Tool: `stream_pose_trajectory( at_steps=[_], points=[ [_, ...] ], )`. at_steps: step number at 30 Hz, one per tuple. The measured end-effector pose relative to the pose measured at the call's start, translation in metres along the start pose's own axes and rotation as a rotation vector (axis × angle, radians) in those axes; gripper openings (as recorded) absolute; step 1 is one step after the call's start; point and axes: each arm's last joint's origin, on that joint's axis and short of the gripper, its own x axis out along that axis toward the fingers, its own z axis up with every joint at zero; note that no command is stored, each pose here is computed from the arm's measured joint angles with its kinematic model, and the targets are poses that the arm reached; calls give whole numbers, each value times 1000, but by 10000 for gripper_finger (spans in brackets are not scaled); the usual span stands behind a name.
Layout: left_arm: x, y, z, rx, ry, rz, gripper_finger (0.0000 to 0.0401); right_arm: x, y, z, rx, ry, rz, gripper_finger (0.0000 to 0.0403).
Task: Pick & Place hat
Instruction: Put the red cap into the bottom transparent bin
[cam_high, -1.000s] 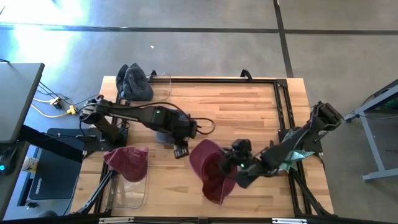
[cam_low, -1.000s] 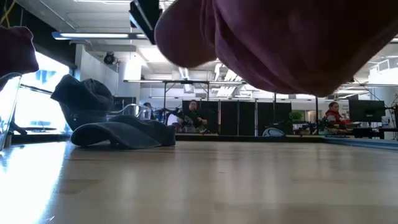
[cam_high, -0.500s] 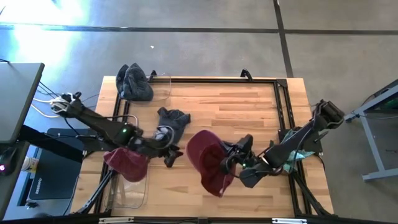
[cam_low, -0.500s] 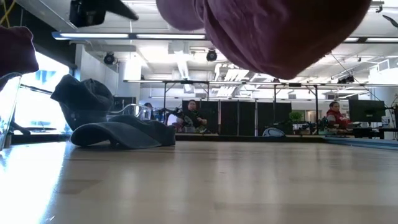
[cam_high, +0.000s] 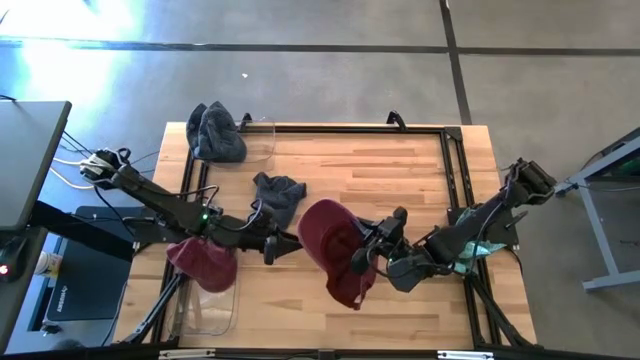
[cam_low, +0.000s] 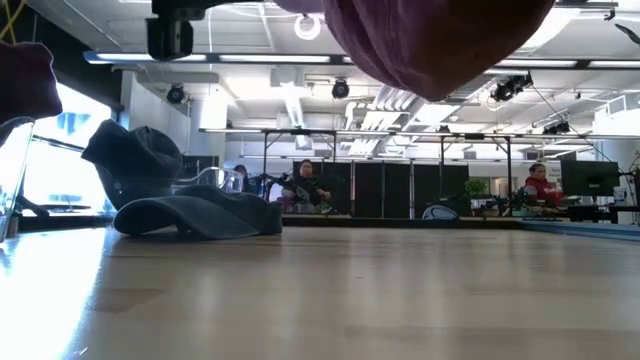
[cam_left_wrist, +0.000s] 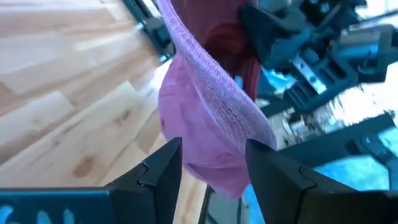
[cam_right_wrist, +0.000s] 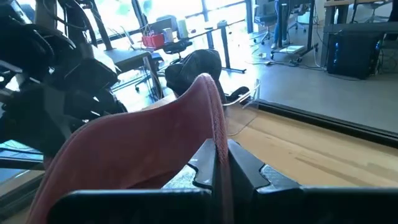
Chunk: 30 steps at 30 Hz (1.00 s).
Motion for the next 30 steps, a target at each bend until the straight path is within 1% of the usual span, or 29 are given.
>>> stream_pose_trajectory(
  at_steps=[3,11,16,20,21,23,26,30],
  points=[
    [-2,1,-1,15,43,1,172,0,-1,-1,4,0,-9,8],
    [-3,0,2,25,6,9,172,0,-2,-1,9,-8,-23,13],
    [-3,1,-1,26,67,0,172,0,-4,-3,-18,-10,-38,7],
    [-7,-2,2,24,76,-24,172,1,-4,-2,-12,-14,-44,11],
    [-7,-3,3,21,64,-26,172,2,-4,-2,-6,-15,-45,12],
    [-6,-1,3,26,17,11,172,2,-4,-2,11,-19,-48,13],
    [-6,-1,7,36,-94,52,172,2,-4,-2,16,-18,-46,8],
    [-7,2,11,43,-218,126,172,2,-3,-1,33,-22,-41,11]
  ],
)
